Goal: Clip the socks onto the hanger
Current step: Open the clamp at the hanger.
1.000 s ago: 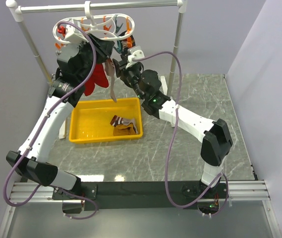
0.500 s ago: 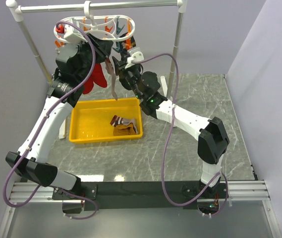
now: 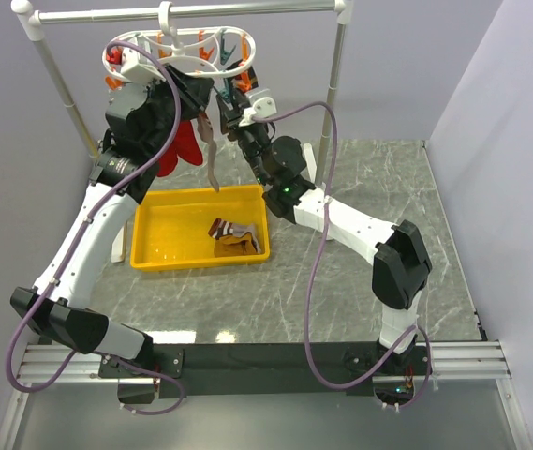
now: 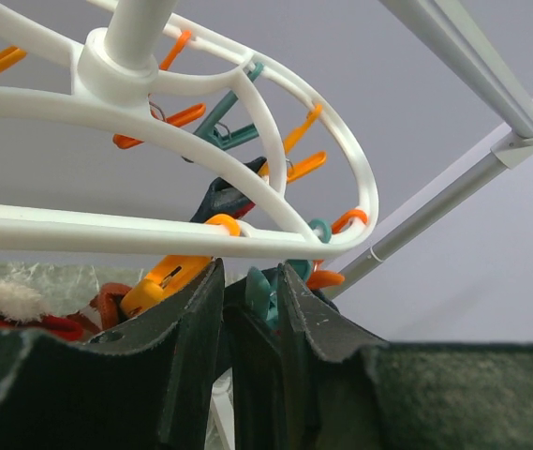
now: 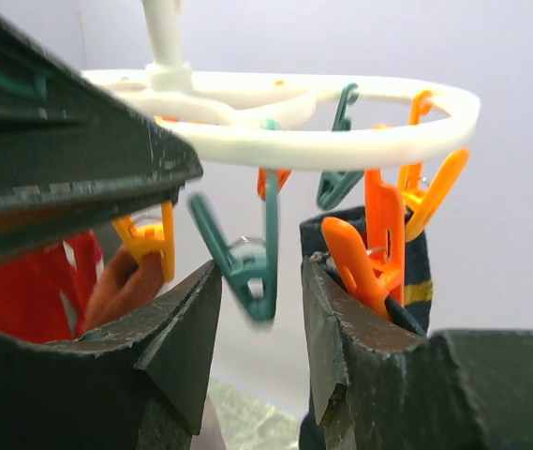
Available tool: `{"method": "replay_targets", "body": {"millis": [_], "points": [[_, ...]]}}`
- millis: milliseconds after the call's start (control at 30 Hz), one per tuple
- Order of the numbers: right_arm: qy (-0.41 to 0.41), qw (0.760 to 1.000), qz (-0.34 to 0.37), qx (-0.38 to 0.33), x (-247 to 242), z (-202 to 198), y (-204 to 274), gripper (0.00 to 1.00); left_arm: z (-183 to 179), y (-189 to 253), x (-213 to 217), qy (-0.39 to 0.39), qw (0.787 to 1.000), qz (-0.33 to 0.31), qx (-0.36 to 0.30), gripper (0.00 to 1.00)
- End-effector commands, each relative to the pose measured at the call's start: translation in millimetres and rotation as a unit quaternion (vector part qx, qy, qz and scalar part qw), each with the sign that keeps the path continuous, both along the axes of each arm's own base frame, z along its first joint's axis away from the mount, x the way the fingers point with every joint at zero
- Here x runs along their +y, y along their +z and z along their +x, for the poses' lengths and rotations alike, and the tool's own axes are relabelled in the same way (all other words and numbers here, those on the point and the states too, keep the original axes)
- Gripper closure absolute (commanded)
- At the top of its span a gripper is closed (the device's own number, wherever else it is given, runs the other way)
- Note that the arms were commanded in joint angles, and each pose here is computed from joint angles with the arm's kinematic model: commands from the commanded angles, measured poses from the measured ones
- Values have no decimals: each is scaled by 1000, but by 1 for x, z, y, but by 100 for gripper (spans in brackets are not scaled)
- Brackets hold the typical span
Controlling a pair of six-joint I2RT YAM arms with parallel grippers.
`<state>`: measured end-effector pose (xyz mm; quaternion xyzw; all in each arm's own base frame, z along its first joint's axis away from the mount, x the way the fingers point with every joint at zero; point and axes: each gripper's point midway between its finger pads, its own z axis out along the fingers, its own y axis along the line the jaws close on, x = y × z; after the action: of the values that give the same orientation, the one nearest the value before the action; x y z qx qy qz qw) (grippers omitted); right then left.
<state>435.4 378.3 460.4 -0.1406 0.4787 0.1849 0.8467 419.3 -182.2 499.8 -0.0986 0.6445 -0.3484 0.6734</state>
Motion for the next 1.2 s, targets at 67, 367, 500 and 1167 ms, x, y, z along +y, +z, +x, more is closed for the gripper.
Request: {"method": "replay_targets", "body": {"millis": [67,367,500,1167], "points": [[-2,999,24,-47,-1,-6,31,57,-15,29,9,4,999,-5,-45,65],[14,999,16,-48,-1,-15,30,78,-23,32,5,-13,998,1,-60,64],[44,997,3,-56,5,-26,33,78,-35,30,-2,-43,996,18,-75,60],[218,975,29,-25,9,-73,55,84,-60,29,-2,-85,996,-8,-35,29]]}}
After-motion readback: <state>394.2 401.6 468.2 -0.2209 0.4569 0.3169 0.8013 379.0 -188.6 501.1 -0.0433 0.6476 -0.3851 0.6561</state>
